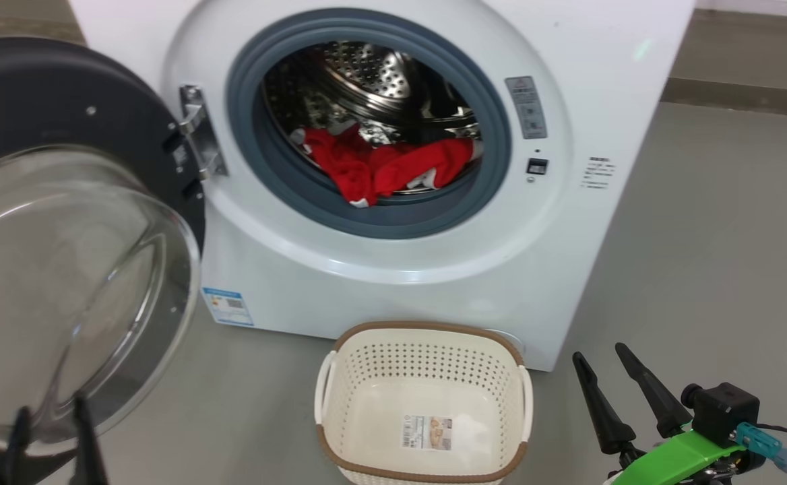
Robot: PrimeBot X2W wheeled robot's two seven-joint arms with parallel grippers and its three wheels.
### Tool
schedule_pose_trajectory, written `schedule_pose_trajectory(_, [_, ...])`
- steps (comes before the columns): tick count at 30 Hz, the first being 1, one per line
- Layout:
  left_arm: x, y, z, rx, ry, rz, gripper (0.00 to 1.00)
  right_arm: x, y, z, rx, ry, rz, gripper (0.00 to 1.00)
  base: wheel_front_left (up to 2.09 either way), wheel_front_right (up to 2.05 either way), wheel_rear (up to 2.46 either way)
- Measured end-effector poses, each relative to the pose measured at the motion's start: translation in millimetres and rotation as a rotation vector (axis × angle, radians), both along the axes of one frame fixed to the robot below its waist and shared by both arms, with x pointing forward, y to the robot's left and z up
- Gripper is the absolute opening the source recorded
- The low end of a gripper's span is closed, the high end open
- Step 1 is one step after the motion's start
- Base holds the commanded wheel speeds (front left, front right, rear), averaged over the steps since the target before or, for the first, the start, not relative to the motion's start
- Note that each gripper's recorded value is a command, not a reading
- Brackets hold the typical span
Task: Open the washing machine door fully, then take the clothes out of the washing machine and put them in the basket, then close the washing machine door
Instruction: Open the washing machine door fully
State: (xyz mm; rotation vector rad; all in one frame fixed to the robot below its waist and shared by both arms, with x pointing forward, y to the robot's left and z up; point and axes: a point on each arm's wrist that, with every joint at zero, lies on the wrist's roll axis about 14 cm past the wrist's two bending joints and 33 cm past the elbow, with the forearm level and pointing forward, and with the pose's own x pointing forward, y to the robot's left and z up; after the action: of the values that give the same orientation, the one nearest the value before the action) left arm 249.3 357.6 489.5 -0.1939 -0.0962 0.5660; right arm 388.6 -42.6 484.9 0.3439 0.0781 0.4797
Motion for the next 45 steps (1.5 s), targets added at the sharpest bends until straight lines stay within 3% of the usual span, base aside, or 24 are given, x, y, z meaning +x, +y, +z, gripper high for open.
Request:
schedule_pose_trajectory(26, [100.1, -141.2, 2.3, -0.066, -0.033, -0.480, 1.00, -16.0, -116.9, -11.2, -0.008, 0.027, -0.329, 1.00, 0.00, 0.00, 0.00])
schedule_pose_trajectory(33, [111.2, -161.8, -0.9, -0.084, -0.027, -0.544, 1.00, -20.2, -146.1, -10.4, -0.009, 0.025, -0.416, 1.00, 0.00, 0.00, 0.00])
schedule_pose_trajectory(45, [113.3, -170.2, 0.9, -0.088, -0.033, -0.573, 1.00, -23.1, -152.2, -7.4, -0.004, 0.017, -0.438, 1.00, 0.00, 0.00, 0.00])
